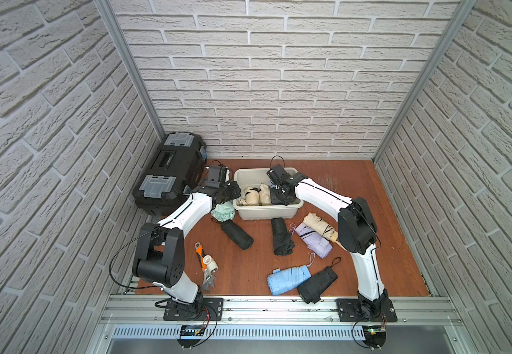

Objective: Put the umbrella into the storage box
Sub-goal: Place the umbrella in the storage box.

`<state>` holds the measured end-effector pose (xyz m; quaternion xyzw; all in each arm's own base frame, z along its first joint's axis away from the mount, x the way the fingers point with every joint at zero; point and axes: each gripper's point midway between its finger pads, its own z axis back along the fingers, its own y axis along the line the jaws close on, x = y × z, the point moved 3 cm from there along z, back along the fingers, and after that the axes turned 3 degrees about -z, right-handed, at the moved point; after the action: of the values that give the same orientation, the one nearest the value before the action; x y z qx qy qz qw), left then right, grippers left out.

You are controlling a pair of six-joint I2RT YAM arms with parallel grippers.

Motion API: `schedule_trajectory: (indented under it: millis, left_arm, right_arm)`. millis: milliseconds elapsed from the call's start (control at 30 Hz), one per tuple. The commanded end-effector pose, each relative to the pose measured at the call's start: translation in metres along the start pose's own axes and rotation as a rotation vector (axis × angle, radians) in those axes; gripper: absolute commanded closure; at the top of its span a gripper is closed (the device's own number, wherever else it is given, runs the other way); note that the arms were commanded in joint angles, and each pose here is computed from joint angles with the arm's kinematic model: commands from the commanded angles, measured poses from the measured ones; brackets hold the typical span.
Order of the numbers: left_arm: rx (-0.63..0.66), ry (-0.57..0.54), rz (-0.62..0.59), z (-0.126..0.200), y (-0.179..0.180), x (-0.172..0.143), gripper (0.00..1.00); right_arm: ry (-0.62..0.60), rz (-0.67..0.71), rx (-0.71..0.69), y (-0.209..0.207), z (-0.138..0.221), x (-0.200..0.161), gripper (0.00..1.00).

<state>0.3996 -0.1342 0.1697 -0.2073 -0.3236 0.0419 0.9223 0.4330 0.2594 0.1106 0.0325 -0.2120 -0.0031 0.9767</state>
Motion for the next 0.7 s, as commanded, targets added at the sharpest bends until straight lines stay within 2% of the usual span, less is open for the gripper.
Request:
schedule_trajectory:
  millis: [0,100,300,433,667]
  left_arm:
    - [0.003,-0.024,-0.027,0.001,-0.008,0.007,0.70]
    - [0.007,-0.026,-0.024,0.001,-0.009,0.006,0.70]
    - [0.001,-0.036,-0.022,0.001,-0.012,0.008,0.70]
    - [-0.005,-0.042,-0.020,0.003,-0.014,0.008,0.64]
    - [-0.001,-0.036,-0.008,0.002,-0.011,0.005,0.60]
  right_arm:
    - [-0.090,-0.019,0.020,0.008,0.010,0.023,0.60]
    - [-0.081,-0.027,0.008,0.007,0.000,0.021,0.56]
    - [-0.089,-0.036,-0.027,0.003,-0.008,0.021,0.29]
    - [-0.103,-0.021,-0.020,0.002,0.000,0.024,0.17]
    - [-0.135,-0.017,0.030,0.004,0.025,0.026,0.11]
